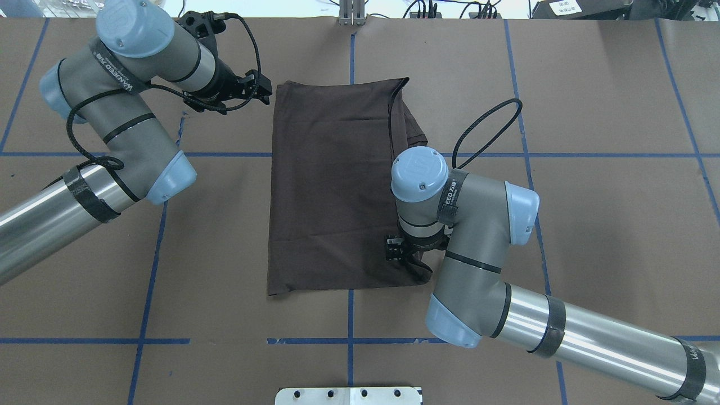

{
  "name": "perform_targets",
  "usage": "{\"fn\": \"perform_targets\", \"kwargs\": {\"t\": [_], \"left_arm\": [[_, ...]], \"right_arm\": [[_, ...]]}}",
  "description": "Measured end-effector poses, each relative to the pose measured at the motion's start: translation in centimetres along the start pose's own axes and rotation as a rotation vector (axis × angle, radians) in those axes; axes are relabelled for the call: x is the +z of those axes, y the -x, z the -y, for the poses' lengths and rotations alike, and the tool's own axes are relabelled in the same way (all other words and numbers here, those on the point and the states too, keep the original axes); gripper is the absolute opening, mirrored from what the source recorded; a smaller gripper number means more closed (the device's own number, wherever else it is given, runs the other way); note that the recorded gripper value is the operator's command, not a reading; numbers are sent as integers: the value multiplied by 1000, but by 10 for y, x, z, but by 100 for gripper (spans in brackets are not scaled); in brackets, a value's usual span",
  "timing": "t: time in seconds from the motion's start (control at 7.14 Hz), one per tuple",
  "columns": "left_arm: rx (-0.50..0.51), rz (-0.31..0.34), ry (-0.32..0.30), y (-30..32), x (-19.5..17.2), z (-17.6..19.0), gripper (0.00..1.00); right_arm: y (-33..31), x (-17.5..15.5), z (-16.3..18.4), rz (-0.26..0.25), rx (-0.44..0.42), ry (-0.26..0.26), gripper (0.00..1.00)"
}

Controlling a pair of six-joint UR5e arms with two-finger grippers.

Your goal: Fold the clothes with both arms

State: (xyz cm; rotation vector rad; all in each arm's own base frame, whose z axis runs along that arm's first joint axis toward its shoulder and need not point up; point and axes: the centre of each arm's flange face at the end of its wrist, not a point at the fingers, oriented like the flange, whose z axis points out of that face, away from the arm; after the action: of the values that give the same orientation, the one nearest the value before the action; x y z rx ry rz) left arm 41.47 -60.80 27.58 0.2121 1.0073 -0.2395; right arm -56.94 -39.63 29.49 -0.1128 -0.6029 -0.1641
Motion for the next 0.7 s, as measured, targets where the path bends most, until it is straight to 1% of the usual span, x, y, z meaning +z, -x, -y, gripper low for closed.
{"fn": "perform_targets", "kwargs": {"t": [0.28, 0.7], "left_arm": [[1, -1, 0, 0, -1, 0, 100], [0, -3, -1, -2, -1, 0, 100]], "right_arm": [[-9, 5, 1, -10, 8, 4, 100], [-39, 2, 3, -29, 27, 3, 100]]}}
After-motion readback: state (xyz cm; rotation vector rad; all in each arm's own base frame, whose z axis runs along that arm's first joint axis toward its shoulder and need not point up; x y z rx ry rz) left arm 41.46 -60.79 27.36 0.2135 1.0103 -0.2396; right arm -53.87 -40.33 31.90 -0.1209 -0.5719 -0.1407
